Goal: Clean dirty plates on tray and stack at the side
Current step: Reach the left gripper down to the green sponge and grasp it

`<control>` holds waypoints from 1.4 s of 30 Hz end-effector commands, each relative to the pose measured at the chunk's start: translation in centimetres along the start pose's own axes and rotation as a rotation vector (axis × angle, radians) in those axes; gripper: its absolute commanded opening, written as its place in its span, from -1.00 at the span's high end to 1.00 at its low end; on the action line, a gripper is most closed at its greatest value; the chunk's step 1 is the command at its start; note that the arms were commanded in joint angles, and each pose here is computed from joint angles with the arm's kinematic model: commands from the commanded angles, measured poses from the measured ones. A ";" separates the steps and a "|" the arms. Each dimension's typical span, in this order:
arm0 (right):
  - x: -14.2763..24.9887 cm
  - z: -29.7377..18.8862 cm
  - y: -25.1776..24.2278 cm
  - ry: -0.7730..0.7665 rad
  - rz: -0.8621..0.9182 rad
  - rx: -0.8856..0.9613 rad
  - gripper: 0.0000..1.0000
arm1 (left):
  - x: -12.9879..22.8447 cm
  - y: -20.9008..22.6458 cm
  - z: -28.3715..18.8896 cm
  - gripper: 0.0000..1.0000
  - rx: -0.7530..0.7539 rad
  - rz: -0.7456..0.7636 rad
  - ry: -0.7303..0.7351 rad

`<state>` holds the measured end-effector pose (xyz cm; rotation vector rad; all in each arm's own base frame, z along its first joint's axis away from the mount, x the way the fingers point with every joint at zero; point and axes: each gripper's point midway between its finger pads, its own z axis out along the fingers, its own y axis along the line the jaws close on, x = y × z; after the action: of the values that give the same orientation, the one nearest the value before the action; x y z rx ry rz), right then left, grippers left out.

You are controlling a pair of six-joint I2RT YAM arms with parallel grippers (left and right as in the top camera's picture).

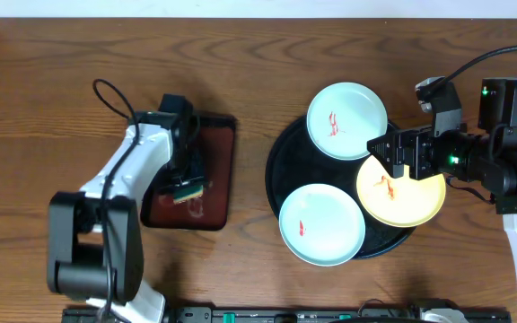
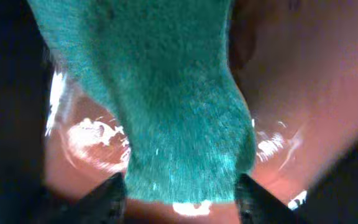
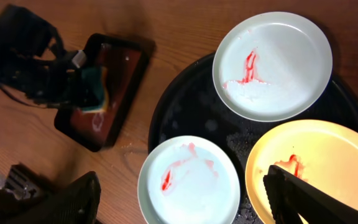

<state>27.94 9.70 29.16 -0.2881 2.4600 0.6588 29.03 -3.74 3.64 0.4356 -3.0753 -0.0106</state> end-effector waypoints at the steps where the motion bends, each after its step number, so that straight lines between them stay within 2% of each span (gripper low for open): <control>1: -0.5 -0.6 0.2 -0.021 0.011 -0.006 -0.66 | -1.8 0.9 -2.7 -0.24 -0.051 0.011 -0.123; 4: -0.5 -0.6 0.2 -0.021 0.011 -0.006 -0.66 | -3.0 2.3 -3.0 -0.27 -0.116 -0.051 -0.185; 8: -0.4 -0.6 0.2 -0.021 0.011 -0.006 -0.65 | -4.3 1.8 -1.4 -0.27 -0.089 -0.088 -0.220; 16: -0.4 -0.6 0.2 -0.021 0.012 -0.006 -0.61 | -4.1 2.0 2.7 -0.24 -0.124 -0.099 -0.146; 17: -0.4 -0.6 0.2 -0.021 0.012 -0.006 -0.61 | -4.0 2.0 3.2 -0.17 -0.130 -0.098 -0.133; 19: -0.4 -0.6 0.2 -0.021 0.012 -0.006 -0.60 | -3.8 2.0 4.0 0.11 -0.137 -0.096 -0.109; 21: -0.4 -0.6 0.2 -0.021 0.012 -0.006 -0.60 | -3.7 1.9 4.4 0.50 -0.135 -0.092 -0.101; 22: -0.4 -0.6 0.2 -0.021 0.012 -0.006 -0.60 | -3.7 1.8 4.5 0.85 -0.127 -0.076 -0.097; 23: -0.4 -0.6 0.2 -0.021 0.012 -0.006 -0.60 | -3.7 1.6 4.4 0.85 -0.117 -0.056 -0.092; 31: -0.4 -0.6 0.2 -0.021 0.012 -0.006 -0.58 | -5.0 0.7 0.3 0.83 -0.068 -0.022 -0.170; 32: -0.4 -0.6 0.2 -0.021 0.012 -0.006 -0.58 | -5.1 0.4 -0.4 0.66 -0.045 -0.010 -0.186; 33: -0.4 -0.6 0.2 -0.021 0.012 -0.006 -0.58 | -5.1 0.0 -1.1 0.35 -0.017 -0.004 -0.199; 35: -0.4 -0.6 0.2 -0.021 0.012 -0.006 -0.58 | -5.0 -0.8 -2.5 0.03 0.038 0.002 -0.221; 37: -0.4 -0.6 0.2 -0.020 0.012 -0.006 -0.58 | -4.6 -1.1 -3.6 -0.08 0.072 0.005 -0.233; 42: -0.4 -0.6 0.2 -0.018 0.013 -0.006 -0.58 | -2.9 -0.6 -4.4 -0.19 0.066 0.006 -0.192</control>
<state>27.93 9.69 29.15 -0.2866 2.4610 0.6591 32.53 -3.24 7.50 0.4764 -3.2894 0.0194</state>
